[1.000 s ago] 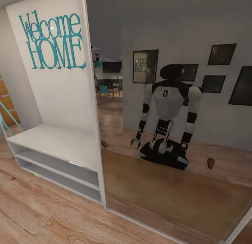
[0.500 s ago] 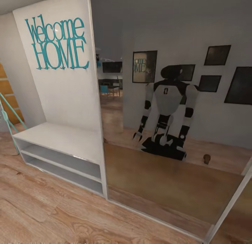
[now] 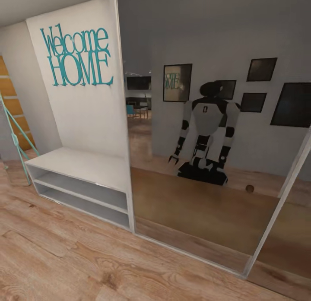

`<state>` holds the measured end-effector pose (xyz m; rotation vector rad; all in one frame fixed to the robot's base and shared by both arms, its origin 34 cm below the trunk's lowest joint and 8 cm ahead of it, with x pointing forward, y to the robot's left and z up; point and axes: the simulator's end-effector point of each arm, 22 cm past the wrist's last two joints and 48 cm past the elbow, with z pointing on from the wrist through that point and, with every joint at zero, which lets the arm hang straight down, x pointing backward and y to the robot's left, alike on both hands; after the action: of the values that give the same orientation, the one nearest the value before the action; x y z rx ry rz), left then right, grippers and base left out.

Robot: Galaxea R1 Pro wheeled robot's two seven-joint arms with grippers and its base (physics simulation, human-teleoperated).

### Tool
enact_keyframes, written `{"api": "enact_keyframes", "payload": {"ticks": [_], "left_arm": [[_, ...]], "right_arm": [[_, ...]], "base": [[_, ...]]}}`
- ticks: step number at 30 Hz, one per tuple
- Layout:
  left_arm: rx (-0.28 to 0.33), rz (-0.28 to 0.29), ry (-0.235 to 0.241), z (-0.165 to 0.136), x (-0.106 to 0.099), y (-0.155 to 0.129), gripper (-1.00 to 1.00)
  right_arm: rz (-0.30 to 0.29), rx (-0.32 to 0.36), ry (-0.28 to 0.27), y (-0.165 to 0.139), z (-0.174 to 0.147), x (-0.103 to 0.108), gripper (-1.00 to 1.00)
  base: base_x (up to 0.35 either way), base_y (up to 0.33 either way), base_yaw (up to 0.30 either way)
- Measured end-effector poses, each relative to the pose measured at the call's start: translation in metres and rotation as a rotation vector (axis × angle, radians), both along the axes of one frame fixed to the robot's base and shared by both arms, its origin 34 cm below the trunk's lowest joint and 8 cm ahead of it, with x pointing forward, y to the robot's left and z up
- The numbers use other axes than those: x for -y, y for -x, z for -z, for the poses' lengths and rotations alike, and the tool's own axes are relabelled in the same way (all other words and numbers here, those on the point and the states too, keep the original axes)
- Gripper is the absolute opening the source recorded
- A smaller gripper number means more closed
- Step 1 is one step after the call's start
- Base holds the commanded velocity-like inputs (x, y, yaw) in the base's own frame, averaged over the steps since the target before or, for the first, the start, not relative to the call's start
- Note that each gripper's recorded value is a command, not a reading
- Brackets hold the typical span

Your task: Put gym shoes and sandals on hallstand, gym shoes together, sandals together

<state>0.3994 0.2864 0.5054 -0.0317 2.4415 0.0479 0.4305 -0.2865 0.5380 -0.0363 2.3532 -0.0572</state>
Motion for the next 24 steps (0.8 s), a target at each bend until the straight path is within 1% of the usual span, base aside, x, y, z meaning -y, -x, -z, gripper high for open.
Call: {"api": "enact_keyframes", "payload": {"ticks": [3,6,14,18,24], "left_arm": [[0.0,-0.001,0.0,-0.0001,-0.0003,0.0,1.0],[0.0,-0.001,0.0,-0.0002,-0.0006,0.0,1.0],[0.002,-0.003,-0.005,-0.0006,-0.0021,-0.0008,1.0],[0.002,-0.004,-0.006,-0.0007,-0.0024,-0.0008,1.0],[0.002,-0.005,-0.005,-0.0004,-0.0022,-0.0007,1.0]], "right_arm": [[0.001,0.0,0.0,0.0,-0.0001,0.0003,1.0],[0.003,0.001,0.0,0.0,-0.0002,0.0007,1.0],[0.005,0.001,0.001,0.0001,-0.0003,0.0013,1.0],[0.006,0.0,0.002,0.0004,-0.0001,0.0017,1.0],[0.01,-0.003,0.004,0.0012,0.0006,0.0027,1.0]], "base": [[-0.283,0.0,0.0],[-0.173,0.0,0.0],[-0.057,0.0,0.007],[-0.016,0.0,0.105],[-0.006,0.0,0.206]]}}
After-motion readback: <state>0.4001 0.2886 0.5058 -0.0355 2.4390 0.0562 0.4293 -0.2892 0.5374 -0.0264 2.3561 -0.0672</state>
